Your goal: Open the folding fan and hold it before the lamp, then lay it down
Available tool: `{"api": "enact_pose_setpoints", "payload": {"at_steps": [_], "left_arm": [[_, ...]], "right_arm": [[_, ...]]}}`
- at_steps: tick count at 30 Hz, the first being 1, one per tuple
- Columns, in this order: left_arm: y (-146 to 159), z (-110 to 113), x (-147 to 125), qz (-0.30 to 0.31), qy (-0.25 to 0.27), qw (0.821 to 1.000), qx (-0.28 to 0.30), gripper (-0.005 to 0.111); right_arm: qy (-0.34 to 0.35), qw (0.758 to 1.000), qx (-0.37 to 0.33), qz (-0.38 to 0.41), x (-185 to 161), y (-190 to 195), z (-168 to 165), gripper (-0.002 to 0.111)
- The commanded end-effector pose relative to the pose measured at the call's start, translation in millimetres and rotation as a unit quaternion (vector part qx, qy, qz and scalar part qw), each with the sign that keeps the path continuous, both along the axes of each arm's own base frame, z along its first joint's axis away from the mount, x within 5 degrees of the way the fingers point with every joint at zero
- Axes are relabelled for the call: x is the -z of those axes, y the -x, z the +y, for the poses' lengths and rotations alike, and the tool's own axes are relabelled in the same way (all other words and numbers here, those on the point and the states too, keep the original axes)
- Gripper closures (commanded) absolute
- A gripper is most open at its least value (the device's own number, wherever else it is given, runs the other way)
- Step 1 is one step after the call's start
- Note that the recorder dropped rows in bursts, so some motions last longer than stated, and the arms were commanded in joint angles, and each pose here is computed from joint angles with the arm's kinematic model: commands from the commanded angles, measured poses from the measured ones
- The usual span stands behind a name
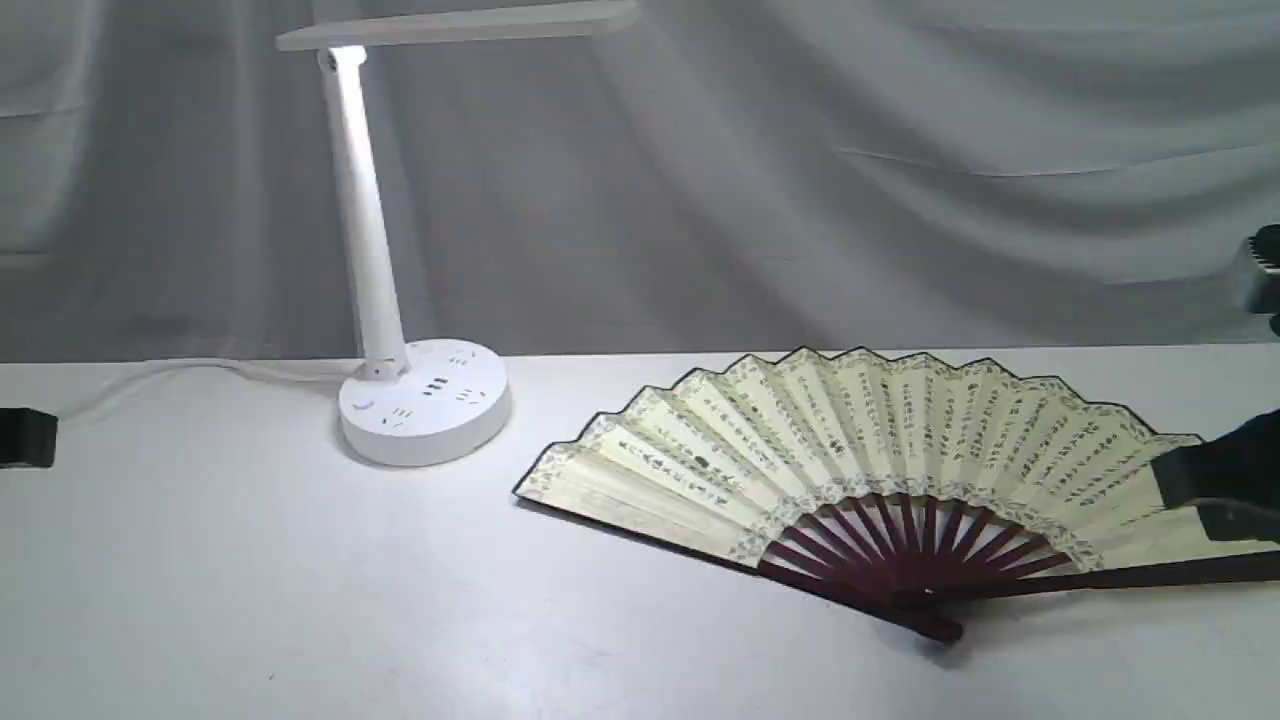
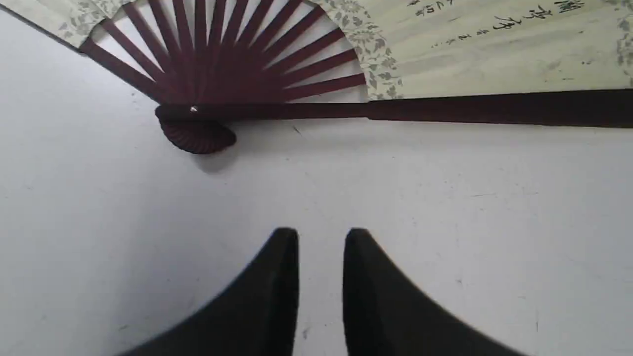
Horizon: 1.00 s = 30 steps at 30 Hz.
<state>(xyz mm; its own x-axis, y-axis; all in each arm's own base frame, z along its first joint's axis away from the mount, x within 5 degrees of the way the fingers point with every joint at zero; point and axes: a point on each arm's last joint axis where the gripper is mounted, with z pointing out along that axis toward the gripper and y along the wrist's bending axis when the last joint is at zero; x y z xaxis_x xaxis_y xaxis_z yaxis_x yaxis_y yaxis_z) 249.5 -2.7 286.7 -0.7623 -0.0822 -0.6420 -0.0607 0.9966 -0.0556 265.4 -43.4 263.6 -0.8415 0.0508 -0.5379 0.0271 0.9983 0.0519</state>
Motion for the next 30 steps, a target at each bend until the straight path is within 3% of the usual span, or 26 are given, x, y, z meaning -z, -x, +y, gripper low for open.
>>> {"api": "enact_pose_setpoints", "payload": {"at_steps": [1, 13, 19, 24, 30], "left_arm": [[-4, 0, 8, 0.017, 0.002, 1.0, -0.003, 0.107], [-6, -1, 11, 0.019, 0.008, 1.0, -0.002, 0.107], [-7, -1, 10, 0.012, 0.001, 1.0, 0.007, 0.107], [-4, 0, 7, 0.014, -0.011, 1.0, 0.012, 0.107], [3, 1, -2, -0.005, -0.015, 1.0, 0.012, 0.107]], "right_arm": [[0.006, 1.0, 0.005, 0.003, 3, 3, 0, 0.094], [0.0, 1.0, 0.018, -0.009, 15, 5, 0, 0.095], [0.034, 0.999, 0.001, 0.001, 16, 6, -3, 0.095], [0.054, 0.998, -0.012, 0.02, 18, 9, -5, 0.108], [0.064, 0.997, -0.016, 0.032, 19, 11, -7, 0.108]]}}
